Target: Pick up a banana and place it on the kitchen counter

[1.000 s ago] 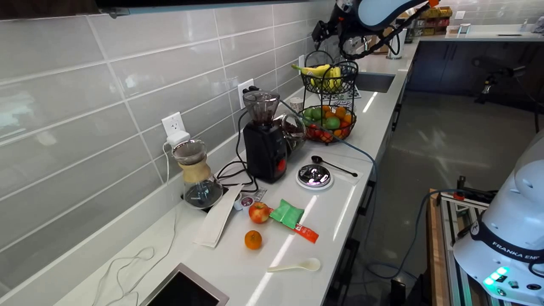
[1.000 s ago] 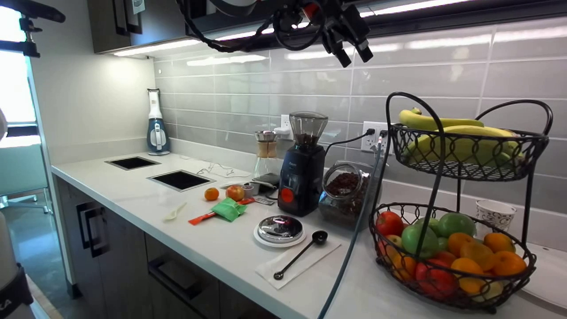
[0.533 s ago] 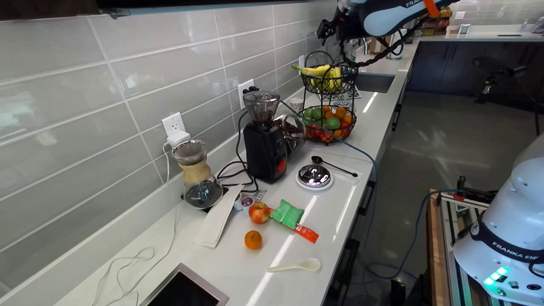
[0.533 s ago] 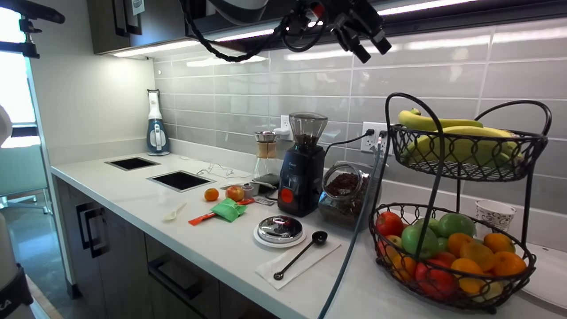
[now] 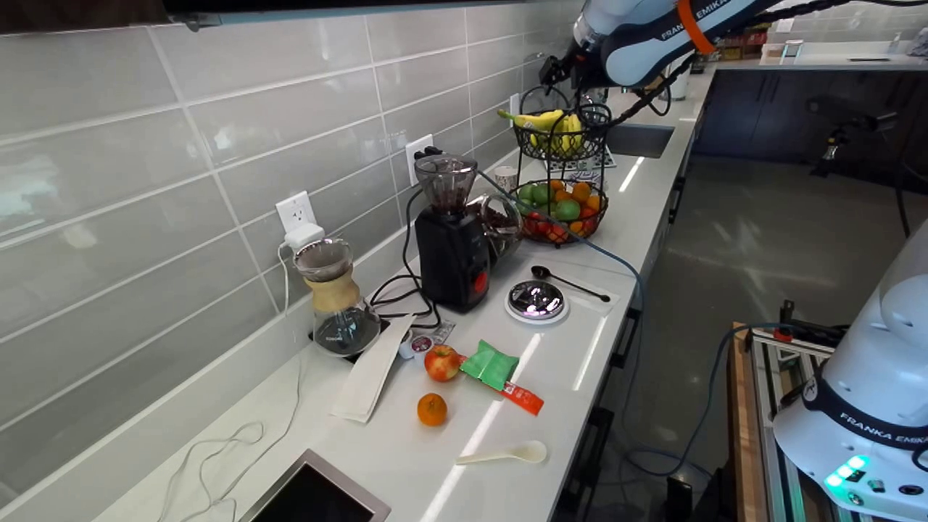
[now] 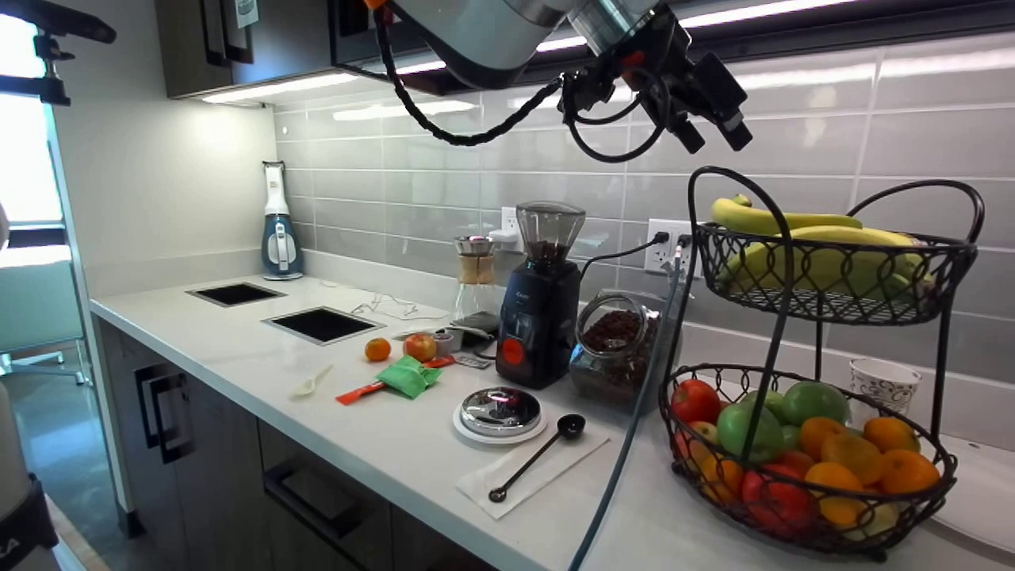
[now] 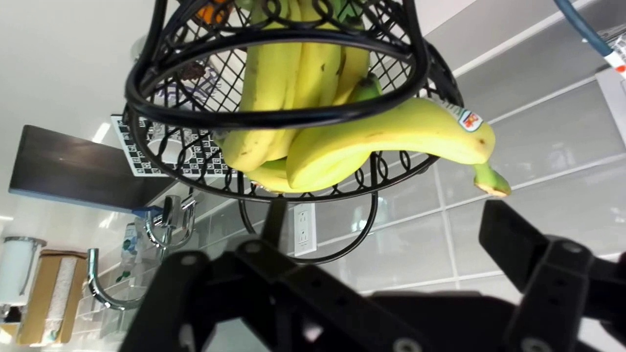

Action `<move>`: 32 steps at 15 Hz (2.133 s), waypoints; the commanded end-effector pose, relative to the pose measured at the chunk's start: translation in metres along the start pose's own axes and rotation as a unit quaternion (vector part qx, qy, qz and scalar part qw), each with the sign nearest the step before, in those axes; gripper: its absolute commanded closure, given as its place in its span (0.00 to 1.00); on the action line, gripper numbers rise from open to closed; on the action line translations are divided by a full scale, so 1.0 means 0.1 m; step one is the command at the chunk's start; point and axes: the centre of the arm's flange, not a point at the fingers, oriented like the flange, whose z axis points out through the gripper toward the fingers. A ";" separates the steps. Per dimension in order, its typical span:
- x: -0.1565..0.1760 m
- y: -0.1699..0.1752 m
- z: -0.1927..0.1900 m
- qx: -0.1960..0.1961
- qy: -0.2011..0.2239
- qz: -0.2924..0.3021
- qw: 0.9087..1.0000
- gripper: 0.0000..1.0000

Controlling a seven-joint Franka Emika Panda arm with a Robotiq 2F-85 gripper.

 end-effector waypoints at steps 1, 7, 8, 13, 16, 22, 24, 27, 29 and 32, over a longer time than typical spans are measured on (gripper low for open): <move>0.20 0.03 0.18 0.047 -0.026 0.000 0.999 0.00; 0.20 0.01 0.13 0.057 -0.025 0.008 0.998 0.00; 0.22 0.01 0.13 0.057 -0.023 0.009 0.998 0.00; 0.23 0.00 0.14 0.058 -0.023 0.009 0.998 0.00; 0.23 0.00 0.14 0.058 -0.023 0.009 0.998 0.00; 0.37 0.04 0.47 -0.033 -0.026 0.071 0.997 0.00; 0.39 0.07 0.60 -0.062 -0.051 0.102 0.992 0.00; 0.42 0.08 0.72 -0.080 -0.090 0.160 0.980 0.00; 0.45 0.06 0.77 -0.083 -0.104 0.188 0.973 0.00; 0.50 0.00 0.85 -0.073 -0.114 0.215 0.967 0.00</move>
